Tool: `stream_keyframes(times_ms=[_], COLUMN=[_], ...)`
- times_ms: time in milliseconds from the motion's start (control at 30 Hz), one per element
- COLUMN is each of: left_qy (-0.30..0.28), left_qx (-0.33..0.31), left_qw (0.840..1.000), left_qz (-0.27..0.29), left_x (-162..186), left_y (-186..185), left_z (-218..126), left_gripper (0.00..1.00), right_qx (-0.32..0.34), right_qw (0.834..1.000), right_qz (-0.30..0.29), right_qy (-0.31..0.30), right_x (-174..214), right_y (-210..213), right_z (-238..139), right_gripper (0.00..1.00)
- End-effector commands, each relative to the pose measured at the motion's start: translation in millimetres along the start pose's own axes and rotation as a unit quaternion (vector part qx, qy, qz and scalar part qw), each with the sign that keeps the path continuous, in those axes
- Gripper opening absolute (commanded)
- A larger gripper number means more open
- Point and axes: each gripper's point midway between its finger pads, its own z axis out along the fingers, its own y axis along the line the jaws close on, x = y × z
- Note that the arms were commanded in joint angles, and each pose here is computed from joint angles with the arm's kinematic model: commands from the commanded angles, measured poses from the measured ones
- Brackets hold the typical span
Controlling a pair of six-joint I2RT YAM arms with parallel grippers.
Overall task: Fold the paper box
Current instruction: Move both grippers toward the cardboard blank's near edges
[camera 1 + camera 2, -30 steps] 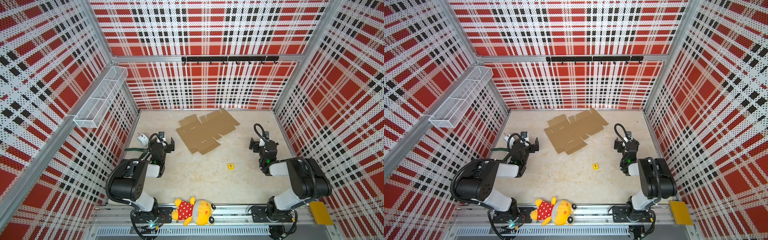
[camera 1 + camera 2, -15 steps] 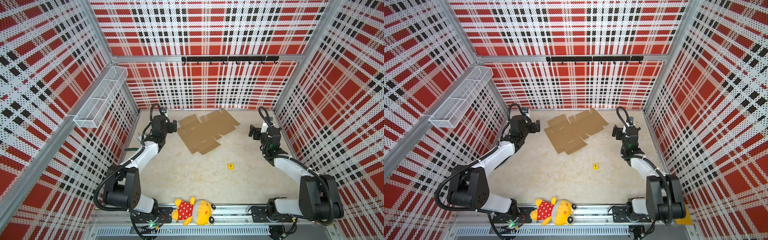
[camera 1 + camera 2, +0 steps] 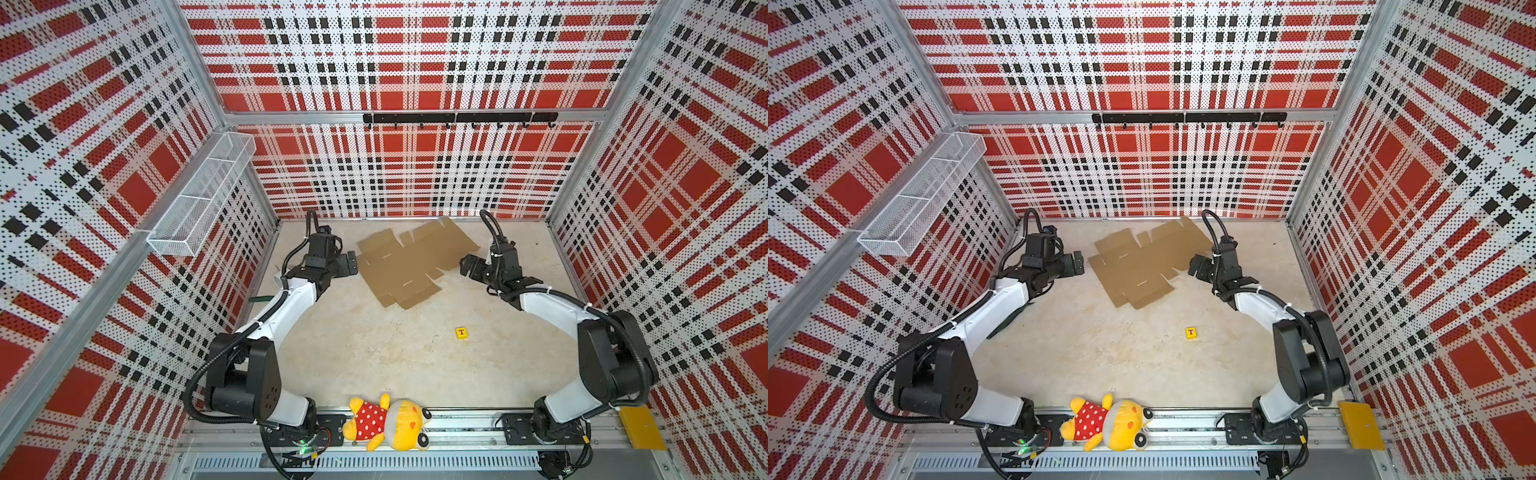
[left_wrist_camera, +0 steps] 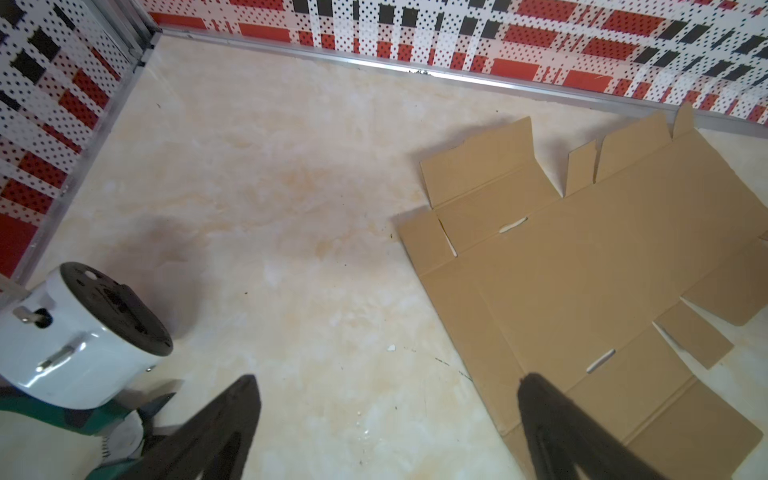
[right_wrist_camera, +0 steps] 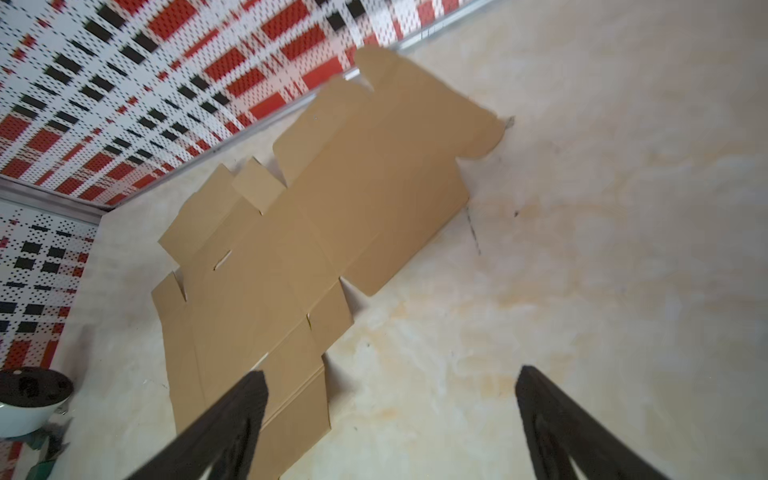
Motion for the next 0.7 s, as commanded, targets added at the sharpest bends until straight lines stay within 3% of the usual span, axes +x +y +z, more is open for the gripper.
stream_keyframes(times_ms=[0,167,400,667], left_qy=[0.002,0.006,0.009,0.009], left_qx=[0.023,0.043,0.050,0.064], left_qw=[0.999,0.997,0.994,0.992], left_qz=[-0.047,-0.067,-0.092,-0.112], left_x=[1,9,13,12], left_y=[-5,-8,-3,-4], left_z=[-8,-4,-3,-5], left_gripper=[0.99,0.99,0.99,1.00], right_qx=[-0.021,-0.018,-0.069,-0.080], right_qw=[0.997,0.995,0.977,0.967], right_qz=[0.068,0.096,0.201,0.243], right_qy=[-0.002,-0.003,0.003,0.008], right_x=[-4,-4,-5,-3], right_y=[8,1,-9,-11], right_z=[10,29,64,93], right_gripper=[0.95,0.88,0.69,0.67])
